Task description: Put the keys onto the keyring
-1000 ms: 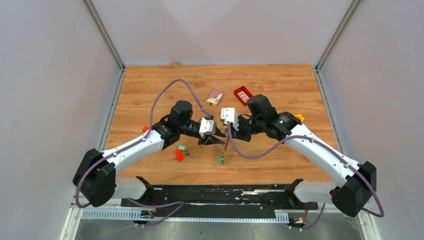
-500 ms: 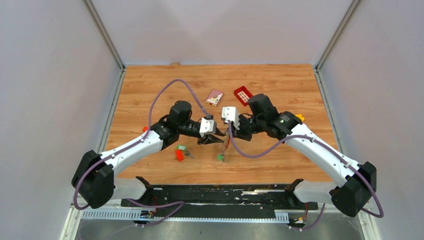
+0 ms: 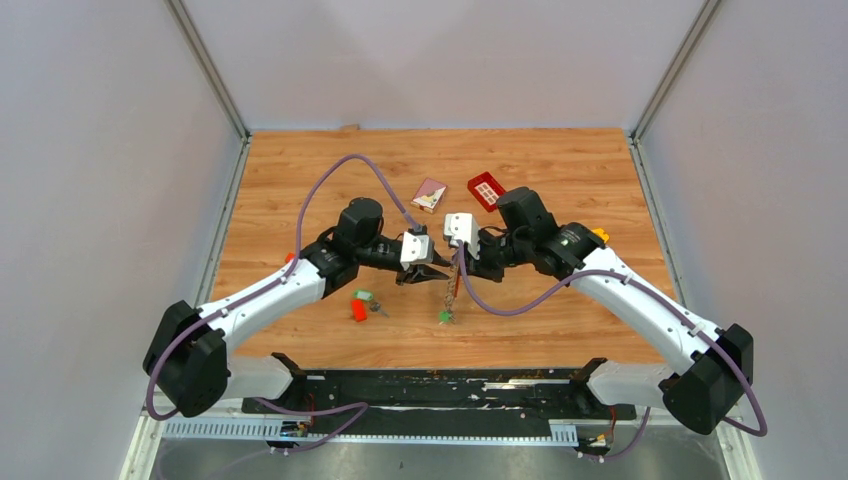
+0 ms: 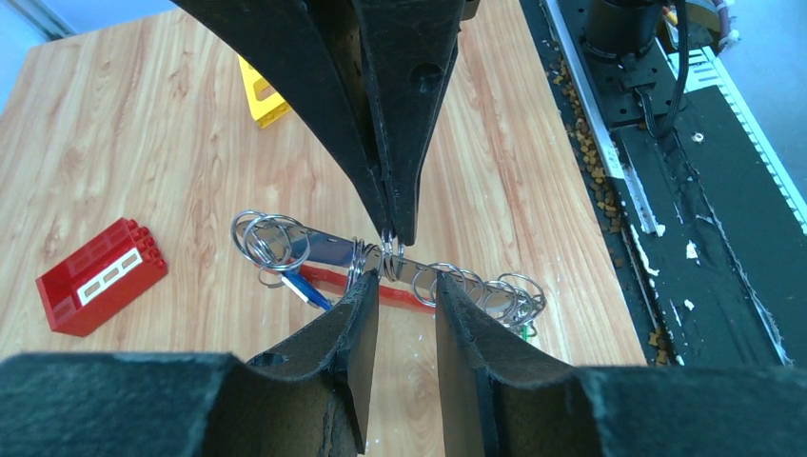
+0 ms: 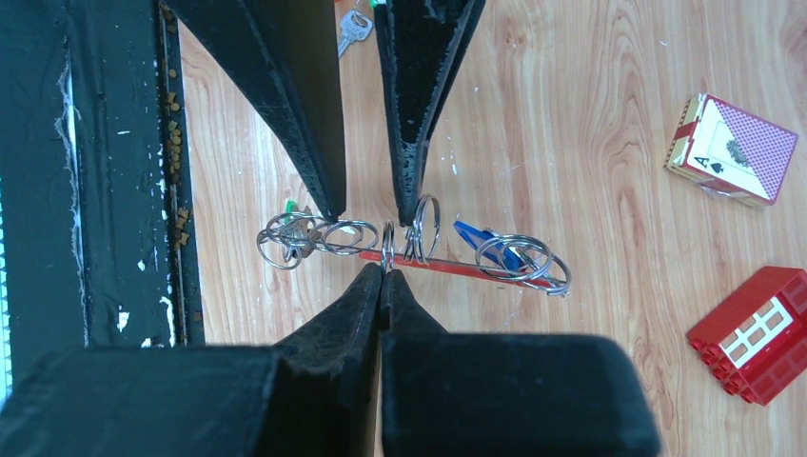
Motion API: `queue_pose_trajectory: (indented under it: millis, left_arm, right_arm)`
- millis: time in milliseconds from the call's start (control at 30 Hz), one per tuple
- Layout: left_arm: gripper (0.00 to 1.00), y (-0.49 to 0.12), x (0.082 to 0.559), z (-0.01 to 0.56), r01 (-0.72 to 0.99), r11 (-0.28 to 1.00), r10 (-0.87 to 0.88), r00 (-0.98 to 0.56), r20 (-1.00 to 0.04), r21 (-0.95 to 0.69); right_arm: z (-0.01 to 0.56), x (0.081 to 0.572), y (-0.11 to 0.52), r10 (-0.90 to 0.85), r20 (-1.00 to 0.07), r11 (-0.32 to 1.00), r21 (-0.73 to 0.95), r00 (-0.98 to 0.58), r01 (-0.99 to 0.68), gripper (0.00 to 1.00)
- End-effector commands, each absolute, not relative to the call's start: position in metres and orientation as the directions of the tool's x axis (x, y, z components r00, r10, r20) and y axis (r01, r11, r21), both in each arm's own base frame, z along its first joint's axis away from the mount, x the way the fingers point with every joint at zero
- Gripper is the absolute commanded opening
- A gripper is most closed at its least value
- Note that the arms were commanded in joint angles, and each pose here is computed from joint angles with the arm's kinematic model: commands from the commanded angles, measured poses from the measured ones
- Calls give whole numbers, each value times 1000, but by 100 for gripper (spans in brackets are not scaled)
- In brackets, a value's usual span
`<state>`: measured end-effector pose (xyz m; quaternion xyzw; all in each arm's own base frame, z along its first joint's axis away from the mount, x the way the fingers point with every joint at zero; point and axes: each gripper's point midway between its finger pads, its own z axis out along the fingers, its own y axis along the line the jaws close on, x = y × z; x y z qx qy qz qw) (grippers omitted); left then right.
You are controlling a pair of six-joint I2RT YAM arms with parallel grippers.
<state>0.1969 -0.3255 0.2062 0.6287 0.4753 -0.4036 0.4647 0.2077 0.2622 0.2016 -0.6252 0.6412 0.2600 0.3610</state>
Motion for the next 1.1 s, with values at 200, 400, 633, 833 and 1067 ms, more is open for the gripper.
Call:
queue_pose_trajectory:
  millis: [200,400,633,833,1067]
  left_arm:
    - [35,-335,203,234,961,-116,154,266,-952,250]
    - [24,-340,204,233,966,-132,155,240,-958,221]
    - [21,-342,202,228,968,-146,162,229,-960,206]
    - [17,-344,199,226,966,-160,164,230,-959,204]
    - [0,-347,196,225,961,-181,160,237,-958,208]
  right_arm:
    - [224,205,271,-551,-829,50,-151,99,-987,0]
    - [224,207,273,-550,-830,50,-147,96,-988,0]
    - [225,207,274,-547,-832,51,-146,95,-988,0]
    - [224,209,275,-549,-831,61,-141,85,-988,0]
    - [226,211,276,-546,-834,72,-135,74,-988,0]
